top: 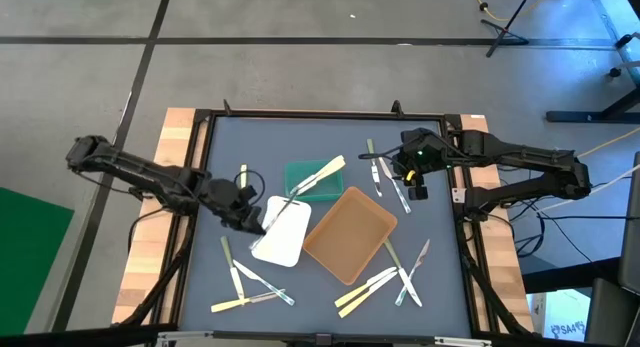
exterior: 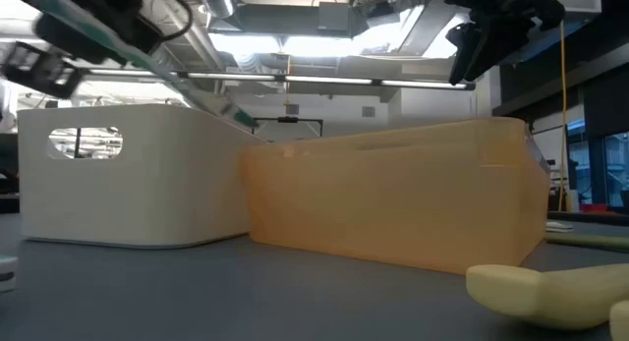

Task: Sort silverware by color (type)
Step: Put the blue patterned knife into the white bin

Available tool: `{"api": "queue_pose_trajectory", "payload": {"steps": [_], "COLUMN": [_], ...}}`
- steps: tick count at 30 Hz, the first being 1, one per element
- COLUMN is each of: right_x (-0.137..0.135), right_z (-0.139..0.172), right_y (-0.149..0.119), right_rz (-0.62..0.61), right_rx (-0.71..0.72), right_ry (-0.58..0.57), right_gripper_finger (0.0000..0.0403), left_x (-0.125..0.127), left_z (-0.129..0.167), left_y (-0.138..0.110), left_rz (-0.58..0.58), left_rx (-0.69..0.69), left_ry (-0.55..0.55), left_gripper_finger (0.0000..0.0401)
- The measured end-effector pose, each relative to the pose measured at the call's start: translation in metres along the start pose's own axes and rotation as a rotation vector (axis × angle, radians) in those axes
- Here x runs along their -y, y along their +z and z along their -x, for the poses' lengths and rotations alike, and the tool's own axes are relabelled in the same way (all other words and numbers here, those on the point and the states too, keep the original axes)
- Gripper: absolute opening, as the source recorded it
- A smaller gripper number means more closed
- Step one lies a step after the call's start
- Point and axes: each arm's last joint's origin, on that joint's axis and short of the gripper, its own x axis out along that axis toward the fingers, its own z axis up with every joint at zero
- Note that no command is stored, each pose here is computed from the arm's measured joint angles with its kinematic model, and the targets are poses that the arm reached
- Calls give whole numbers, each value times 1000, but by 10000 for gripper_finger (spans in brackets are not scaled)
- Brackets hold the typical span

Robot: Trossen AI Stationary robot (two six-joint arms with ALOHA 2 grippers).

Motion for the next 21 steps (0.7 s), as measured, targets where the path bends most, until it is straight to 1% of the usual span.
{"api": "queue_pose_trajectory", "payload": {"steps": [5,9,14,21], "right_x": [0,0,0,0], "right_z": [0,0,0,0], "right_y": [0,0,0,1], "right_rz": [0,0,0,0], "right_rx": [0,0,5,6], "right_ry": [0,0,-2,-2], "right_gripper_finger": [179,179,179,179], "left_x": [-3,-4,-8,-11], "left_z": [-10,-18,-27,-35], "left_y": [-20,-30,-31,-22], "left_rz": [42,65,68,95], "left_rx": [-86,-141,-141,-117], "left_ry": [41,71,112,146], "left_gripper_finger": [41,41,41,41]}}
